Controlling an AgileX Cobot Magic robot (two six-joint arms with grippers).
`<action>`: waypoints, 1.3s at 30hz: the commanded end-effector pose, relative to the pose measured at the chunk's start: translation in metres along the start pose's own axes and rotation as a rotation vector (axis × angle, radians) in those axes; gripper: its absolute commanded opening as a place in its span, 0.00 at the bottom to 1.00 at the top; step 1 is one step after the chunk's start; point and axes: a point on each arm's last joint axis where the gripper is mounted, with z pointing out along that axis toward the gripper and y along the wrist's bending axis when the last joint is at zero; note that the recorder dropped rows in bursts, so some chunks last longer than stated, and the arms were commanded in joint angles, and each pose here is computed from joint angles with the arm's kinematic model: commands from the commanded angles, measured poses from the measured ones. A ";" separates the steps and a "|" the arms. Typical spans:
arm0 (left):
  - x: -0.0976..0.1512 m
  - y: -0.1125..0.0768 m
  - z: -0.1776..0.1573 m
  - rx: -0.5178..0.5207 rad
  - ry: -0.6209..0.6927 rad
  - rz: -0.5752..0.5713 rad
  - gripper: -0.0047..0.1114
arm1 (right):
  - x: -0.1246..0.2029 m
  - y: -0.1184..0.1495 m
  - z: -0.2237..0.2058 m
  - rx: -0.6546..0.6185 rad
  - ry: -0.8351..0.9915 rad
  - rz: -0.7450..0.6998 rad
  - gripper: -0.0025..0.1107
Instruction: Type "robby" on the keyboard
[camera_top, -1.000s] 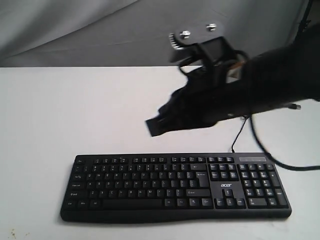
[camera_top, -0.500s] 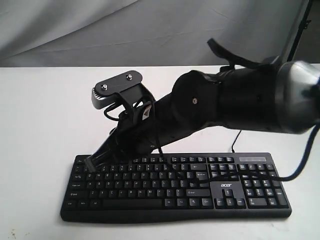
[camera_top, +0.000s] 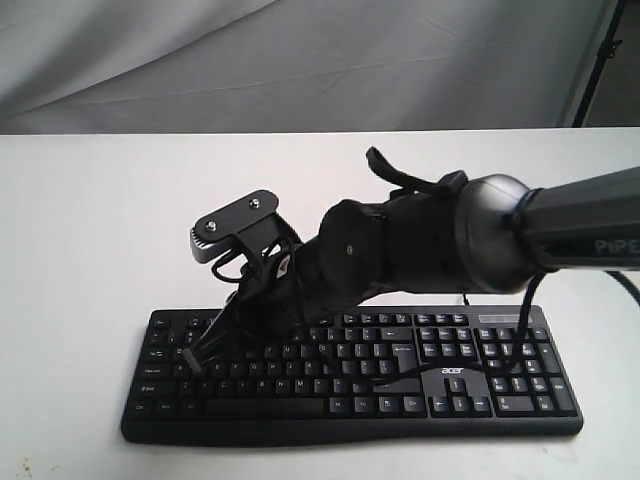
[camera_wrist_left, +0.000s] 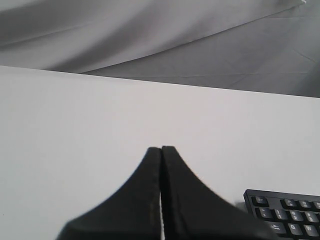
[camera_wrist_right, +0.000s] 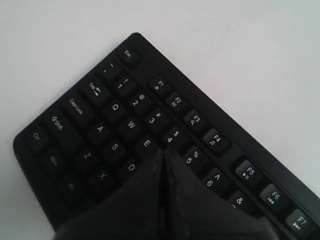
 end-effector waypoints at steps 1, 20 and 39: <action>0.001 0.000 0.000 0.006 -0.001 -0.011 0.04 | -0.002 0.006 0.005 0.005 -0.028 -0.020 0.02; 0.001 0.000 0.000 0.006 -0.001 -0.013 0.04 | 0.003 0.004 0.017 0.017 -0.017 -0.014 0.02; 0.001 0.000 0.000 0.006 -0.001 -0.013 0.04 | 0.007 0.003 0.025 0.025 -0.011 -0.014 0.02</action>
